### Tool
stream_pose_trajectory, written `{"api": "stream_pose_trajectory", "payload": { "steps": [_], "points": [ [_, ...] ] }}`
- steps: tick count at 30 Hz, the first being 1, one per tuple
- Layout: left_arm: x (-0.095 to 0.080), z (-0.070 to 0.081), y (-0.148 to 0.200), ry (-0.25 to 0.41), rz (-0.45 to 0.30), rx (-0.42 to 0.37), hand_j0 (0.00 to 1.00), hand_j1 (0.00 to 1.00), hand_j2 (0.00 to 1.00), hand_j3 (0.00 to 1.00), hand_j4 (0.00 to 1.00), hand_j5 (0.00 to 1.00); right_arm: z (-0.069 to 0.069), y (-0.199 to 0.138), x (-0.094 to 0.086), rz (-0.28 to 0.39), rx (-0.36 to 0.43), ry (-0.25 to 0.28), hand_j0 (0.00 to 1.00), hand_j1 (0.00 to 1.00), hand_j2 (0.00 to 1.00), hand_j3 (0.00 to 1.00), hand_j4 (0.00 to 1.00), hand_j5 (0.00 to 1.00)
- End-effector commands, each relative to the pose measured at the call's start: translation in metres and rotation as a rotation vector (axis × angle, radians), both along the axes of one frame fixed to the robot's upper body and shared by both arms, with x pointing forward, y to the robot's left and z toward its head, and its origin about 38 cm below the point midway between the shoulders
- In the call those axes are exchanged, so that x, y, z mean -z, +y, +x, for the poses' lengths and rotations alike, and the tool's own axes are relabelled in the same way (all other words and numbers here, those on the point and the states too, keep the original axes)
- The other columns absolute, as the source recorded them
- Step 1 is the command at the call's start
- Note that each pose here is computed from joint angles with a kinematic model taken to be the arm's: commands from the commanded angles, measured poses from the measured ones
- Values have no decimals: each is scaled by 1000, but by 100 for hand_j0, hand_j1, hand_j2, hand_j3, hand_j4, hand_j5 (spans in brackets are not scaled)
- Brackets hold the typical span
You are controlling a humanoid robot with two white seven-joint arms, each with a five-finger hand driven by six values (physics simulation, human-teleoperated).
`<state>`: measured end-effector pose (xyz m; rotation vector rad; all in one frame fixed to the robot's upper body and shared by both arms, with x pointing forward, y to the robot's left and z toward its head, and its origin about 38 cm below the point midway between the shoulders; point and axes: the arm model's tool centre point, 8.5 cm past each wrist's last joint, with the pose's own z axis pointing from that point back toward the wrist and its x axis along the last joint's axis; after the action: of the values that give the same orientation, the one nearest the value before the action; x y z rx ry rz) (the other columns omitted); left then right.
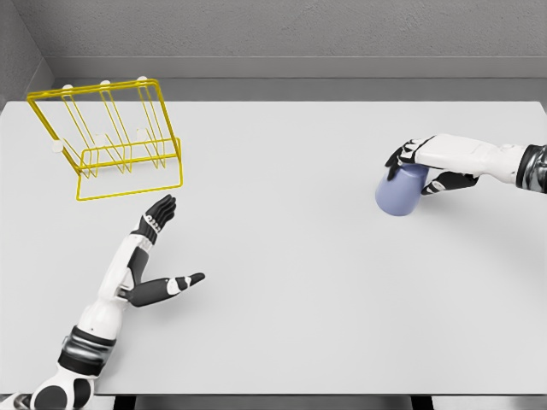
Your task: Place the cup on the cup holder with both arms
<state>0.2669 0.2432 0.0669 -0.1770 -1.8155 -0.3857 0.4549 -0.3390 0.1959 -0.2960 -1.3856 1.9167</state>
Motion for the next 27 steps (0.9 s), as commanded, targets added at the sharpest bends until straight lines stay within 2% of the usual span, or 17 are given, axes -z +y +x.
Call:
{"api": "stream_pose_trajectory", "payload": {
  "steps": [1, 5, 15, 24, 27],
  "points": [
    [0, 0, 1, 2, 3, -2, 100, 100, 100, 100, 100, 100, 0, 0, 0, 2, 1, 2, 57, 57, 57, 57, 57, 57],
    [1, 0, 0, 9, -12, -5, 100, 100, 100, 100, 100, 100, 0, 0, 0, 2, -1, 1, 53, 53, 53, 53, 53, 53],
    [2, 1, 0, 25, -7, -12, 100, 100, 100, 100, 100, 100, 0, 3, -4, 3, -10, -7, 54, 54, 54, 54, 54, 54],
    [2, -2, 0, 29, -10, -15, 100, 100, 100, 100, 100, 100, 1, 16, -29, 6, -57, -63, 54, 54, 54, 54, 54, 54],
    [2, -2, 0, 29, -13, -15, 100, 100, 100, 100, 100, 100, 0, 19, -31, 7, -67, -68, 54, 54, 54, 54, 54, 54]
  ]
}}
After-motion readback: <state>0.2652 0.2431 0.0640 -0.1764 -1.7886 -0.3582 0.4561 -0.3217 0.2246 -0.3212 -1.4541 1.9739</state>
